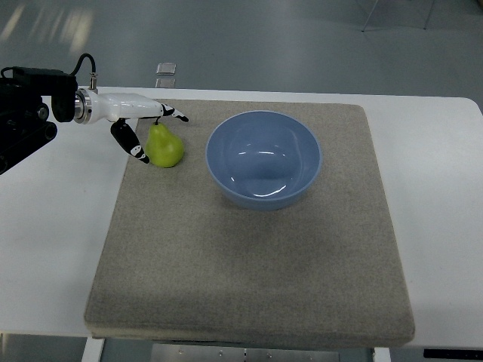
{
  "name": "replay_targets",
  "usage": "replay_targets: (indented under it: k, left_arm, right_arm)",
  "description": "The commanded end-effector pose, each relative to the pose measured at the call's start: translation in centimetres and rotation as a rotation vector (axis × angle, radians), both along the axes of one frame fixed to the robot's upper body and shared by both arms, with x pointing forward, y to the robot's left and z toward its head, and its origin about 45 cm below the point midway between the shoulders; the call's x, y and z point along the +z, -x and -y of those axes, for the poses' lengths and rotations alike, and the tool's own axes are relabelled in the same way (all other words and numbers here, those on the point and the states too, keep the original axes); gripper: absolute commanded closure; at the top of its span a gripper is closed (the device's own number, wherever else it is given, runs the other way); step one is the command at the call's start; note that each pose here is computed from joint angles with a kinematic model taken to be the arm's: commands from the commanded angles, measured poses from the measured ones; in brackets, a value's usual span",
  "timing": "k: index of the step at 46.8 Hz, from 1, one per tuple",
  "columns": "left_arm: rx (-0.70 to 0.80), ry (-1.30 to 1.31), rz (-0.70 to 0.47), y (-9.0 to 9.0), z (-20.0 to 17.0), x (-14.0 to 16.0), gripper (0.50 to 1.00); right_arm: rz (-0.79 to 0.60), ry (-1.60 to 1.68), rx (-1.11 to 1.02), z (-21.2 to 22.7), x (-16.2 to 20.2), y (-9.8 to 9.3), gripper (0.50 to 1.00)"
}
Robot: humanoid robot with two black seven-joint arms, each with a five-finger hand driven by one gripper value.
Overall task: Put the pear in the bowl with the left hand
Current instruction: 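Close the left hand's fingers around the yellow-green pear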
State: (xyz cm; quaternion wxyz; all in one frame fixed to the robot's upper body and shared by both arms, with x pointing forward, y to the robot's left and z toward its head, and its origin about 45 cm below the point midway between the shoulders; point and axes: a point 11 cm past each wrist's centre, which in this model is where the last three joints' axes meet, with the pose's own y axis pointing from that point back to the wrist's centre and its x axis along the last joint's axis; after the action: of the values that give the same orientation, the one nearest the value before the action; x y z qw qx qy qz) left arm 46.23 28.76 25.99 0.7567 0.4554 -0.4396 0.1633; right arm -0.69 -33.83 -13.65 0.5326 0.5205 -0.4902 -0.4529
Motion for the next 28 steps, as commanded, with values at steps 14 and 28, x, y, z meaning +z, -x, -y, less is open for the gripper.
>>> replay_targets:
  k: [14, 28]
  left_arm:
    - [-0.003, 0.002, -0.005, 0.09, 0.12, -0.25, 0.540]
    - [-0.008, 0.009, -0.021, 0.38, 0.50, -1.02, 0.647]
  right_arm:
    - [0.000, 0.001, 0.000, 0.02, 0.00, 0.00, 0.574]
    - [0.000, 0.001, 0.000, 0.02, 0.00, 0.00, 0.576]
